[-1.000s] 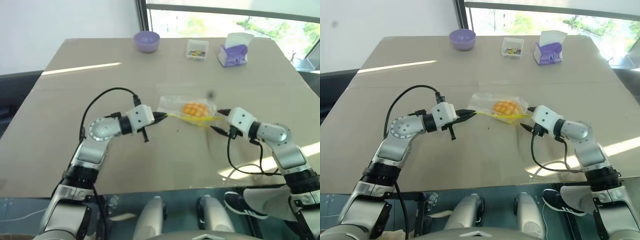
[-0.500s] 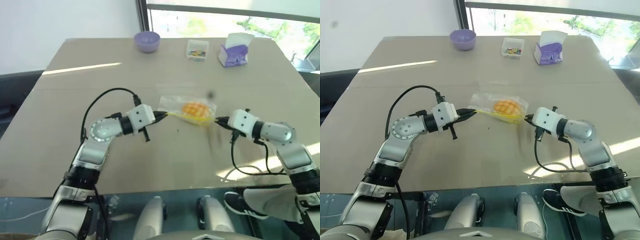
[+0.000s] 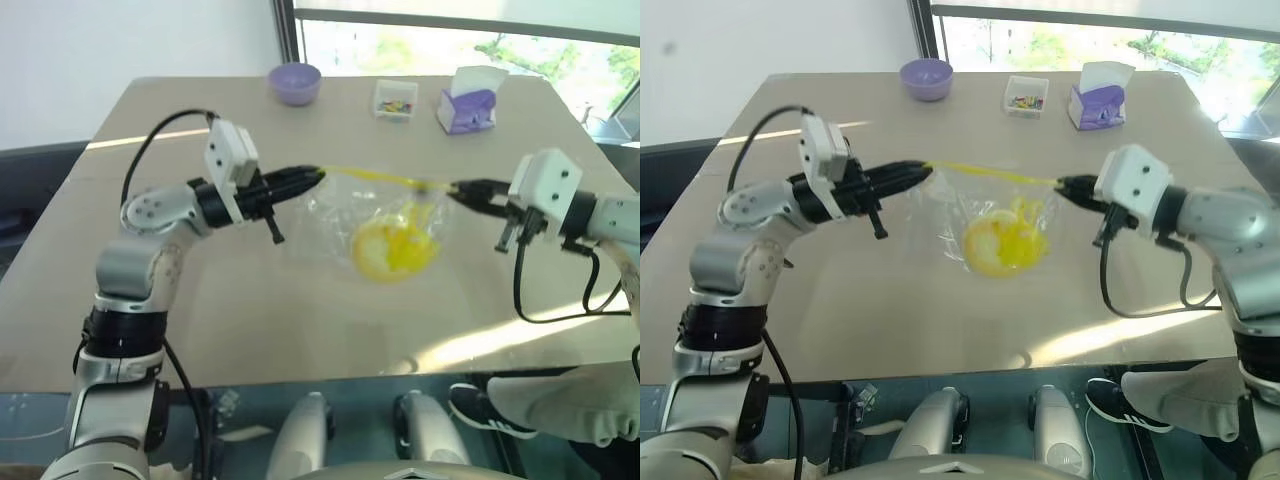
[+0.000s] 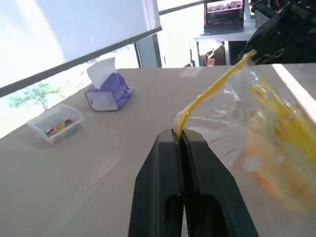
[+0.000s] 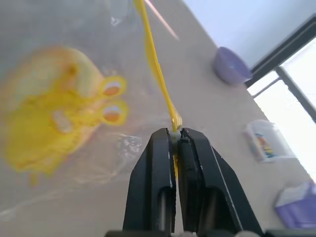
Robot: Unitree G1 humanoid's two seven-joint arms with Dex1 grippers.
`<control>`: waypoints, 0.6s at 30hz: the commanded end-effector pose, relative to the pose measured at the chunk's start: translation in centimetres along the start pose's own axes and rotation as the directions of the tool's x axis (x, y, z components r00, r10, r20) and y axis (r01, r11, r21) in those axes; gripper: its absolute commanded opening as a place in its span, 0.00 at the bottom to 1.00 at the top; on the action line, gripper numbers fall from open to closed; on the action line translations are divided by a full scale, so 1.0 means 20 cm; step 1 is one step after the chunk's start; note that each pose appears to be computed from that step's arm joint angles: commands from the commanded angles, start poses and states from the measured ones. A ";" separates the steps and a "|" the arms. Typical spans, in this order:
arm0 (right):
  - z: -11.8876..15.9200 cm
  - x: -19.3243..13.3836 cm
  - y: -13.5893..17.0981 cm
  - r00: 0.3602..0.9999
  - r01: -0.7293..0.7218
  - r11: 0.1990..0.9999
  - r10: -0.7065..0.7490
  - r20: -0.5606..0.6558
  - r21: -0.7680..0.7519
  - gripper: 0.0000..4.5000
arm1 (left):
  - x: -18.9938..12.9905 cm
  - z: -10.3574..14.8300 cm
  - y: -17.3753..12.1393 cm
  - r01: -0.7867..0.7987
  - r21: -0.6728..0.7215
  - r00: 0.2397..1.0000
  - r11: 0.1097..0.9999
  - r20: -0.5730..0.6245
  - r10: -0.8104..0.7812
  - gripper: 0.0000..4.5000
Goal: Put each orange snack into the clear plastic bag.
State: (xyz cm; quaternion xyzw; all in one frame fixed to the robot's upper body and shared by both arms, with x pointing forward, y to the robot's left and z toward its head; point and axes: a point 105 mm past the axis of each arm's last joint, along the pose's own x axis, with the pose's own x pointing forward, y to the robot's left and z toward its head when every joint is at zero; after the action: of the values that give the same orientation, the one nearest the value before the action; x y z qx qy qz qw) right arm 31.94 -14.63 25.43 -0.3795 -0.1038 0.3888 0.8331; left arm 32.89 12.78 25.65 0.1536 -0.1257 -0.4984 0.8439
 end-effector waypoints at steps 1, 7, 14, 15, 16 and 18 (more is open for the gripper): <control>-0.13 0.01 -0.12 0.983 0.149 0.986 -0.156 -0.096 -0.078 0.01 | 0.03 -0.04 0.08 -0.085 0.077 0.995 0.993 -0.047 0.089 0.00; -0.20 0.01 -0.23 0.945 0.280 0.939 -0.306 -0.115 -0.198 0.01 | 0.11 -0.04 0.17 -0.201 0.242 0.979 0.949 0.004 0.206 0.00; -0.43 0.03 0.16 0.966 0.157 0.986 -0.166 -0.199 -0.063 0.01 | 0.07 -0.40 -0.13 -0.030 0.236 0.987 0.971 -0.149 0.067 0.00; -0.48 0.04 0.25 0.967 0.121 0.992 -0.127 -0.220 -0.042 0.01 | 0.06 -0.46 -0.18 -0.016 0.235 0.983 0.972 -0.172 0.058 0.00; -0.52 0.04 0.32 0.968 0.096 0.995 -0.097 -0.233 -0.015 0.01 | 0.05 -0.51 -0.22 -0.005 0.225 0.981 0.974 -0.190 0.049 0.00; -0.58 0.05 0.44 0.965 0.063 0.998 -0.057 -0.256 0.012 0.01 | 0.02 -0.59 -0.29 0.030 0.218 0.972 0.976 -0.234 0.023 0.00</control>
State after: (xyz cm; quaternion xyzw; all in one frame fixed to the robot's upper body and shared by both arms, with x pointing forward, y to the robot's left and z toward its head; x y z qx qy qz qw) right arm 32.78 -15.86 10.48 -0.3957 0.0085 0.3374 0.8541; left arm 32.64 10.62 11.43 0.2745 -0.0522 -0.4793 0.8319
